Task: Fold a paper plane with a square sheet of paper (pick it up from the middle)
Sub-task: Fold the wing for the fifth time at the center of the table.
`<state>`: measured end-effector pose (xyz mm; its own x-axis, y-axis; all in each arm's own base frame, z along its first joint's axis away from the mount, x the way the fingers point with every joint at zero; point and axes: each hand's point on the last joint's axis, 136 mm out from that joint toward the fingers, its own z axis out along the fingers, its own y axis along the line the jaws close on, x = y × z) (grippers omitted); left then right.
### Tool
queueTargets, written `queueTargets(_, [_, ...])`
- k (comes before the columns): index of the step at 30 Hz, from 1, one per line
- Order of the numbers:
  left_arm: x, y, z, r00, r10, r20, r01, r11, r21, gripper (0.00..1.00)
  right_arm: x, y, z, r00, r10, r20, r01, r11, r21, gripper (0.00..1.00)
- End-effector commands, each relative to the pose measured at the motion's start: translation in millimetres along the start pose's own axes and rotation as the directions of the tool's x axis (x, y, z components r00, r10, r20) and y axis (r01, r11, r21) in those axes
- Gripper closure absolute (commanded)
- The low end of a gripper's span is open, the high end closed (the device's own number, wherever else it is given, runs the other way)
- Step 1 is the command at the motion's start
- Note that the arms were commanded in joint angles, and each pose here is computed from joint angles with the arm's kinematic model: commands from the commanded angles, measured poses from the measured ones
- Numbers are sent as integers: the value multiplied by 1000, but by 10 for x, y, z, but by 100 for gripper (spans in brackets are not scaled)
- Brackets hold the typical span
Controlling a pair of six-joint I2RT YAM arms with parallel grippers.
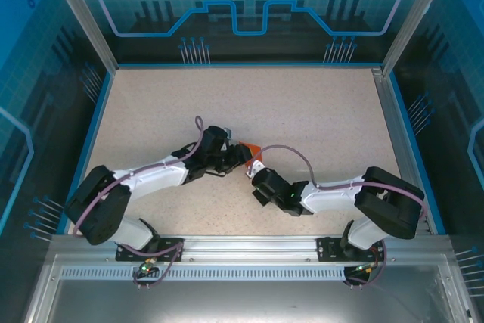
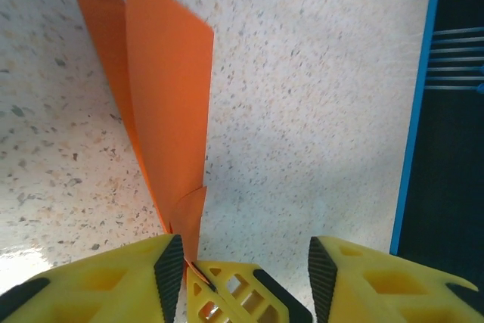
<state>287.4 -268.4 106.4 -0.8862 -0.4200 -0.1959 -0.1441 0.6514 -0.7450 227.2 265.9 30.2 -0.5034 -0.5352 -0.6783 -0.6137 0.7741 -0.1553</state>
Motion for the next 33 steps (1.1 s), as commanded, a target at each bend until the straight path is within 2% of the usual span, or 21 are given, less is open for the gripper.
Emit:
queueTargets(1, [-8,247,-158,998,13,60,-6,995,-101,47,-91,86,-26,999,30,43,-26,995,-94,96])
queueTargets(3, [-29,283,-242,996,16,88,-6,993,-115,45,-78,96,-30,998,49,48,-43,992,-119,96])
queueTargets(7, [-37,307,-337,994,27,110,-14,993,-118,33,-94,115,-43,993,89,75,-74,982,-174,96])
queueTargets(10, [-19,333,-300,995,23,96,-11,992,-129,27,-56,83,-34,994,89,70,-76,984,-161,95])
queueTargets(14, [14,260,-105,1000,3,28,1,991,-132,24,-31,36,-30,994,81,69,-71,988,-134,95])
queueTargets(25, [17,175,379,995,-66,-80,53,987,-151,29,60,-34,-12,997,55,53,-50,995,-90,91])
queueTargets(33, [29,244,443,990,-111,-85,97,982,-161,39,118,-54,27,999,32,35,-29,997,-73,90])
